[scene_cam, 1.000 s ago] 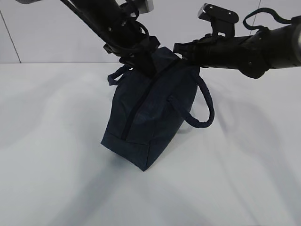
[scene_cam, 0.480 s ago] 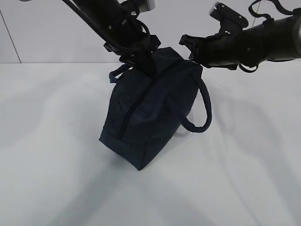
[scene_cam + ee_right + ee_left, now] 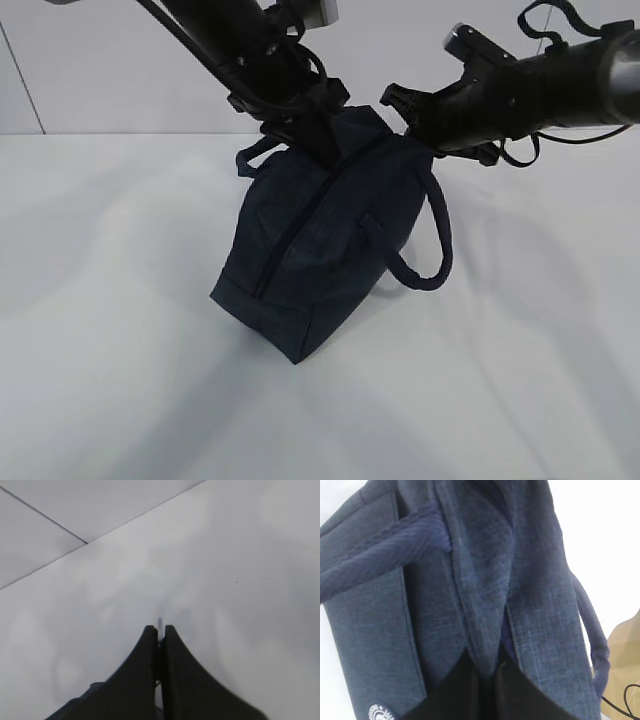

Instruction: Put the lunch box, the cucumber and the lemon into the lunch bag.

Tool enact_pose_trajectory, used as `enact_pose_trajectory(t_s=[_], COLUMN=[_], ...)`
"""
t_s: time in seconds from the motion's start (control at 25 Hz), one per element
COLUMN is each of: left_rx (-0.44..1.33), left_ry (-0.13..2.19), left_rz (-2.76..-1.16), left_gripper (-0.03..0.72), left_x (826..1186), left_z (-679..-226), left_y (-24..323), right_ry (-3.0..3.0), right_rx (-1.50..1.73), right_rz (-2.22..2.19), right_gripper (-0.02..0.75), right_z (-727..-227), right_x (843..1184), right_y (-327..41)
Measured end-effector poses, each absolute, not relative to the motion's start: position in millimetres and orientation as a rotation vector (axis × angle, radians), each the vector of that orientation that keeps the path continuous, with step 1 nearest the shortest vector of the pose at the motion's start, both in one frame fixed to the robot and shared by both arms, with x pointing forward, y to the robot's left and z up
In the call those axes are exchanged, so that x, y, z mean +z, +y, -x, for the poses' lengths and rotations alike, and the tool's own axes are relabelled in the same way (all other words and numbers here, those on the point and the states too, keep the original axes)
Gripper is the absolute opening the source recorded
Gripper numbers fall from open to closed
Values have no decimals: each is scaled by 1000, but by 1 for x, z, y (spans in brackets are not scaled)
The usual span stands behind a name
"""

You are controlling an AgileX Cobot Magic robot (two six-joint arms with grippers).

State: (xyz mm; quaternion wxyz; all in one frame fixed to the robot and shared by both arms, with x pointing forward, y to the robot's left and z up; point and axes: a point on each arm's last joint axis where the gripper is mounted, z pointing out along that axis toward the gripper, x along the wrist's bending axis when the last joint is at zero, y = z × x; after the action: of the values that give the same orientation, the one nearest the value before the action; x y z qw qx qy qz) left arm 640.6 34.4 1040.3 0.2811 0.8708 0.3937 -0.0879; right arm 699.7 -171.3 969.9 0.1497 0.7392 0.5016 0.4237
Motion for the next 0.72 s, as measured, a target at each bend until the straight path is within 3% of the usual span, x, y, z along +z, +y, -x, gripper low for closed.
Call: enact_pose_trajectory(t_s=[0.72], left_rx=[-259], left_ry=[1054], left_rz=[-2324], left_gripper=[-10], left_x=[1041], left_z=[-639], left_y=[33], right_ry=[1398], right_rx=[1196], right_rz=[-2255], right_gripper=[0], right_z=[-700], right_x=[959], right_y=[-171])
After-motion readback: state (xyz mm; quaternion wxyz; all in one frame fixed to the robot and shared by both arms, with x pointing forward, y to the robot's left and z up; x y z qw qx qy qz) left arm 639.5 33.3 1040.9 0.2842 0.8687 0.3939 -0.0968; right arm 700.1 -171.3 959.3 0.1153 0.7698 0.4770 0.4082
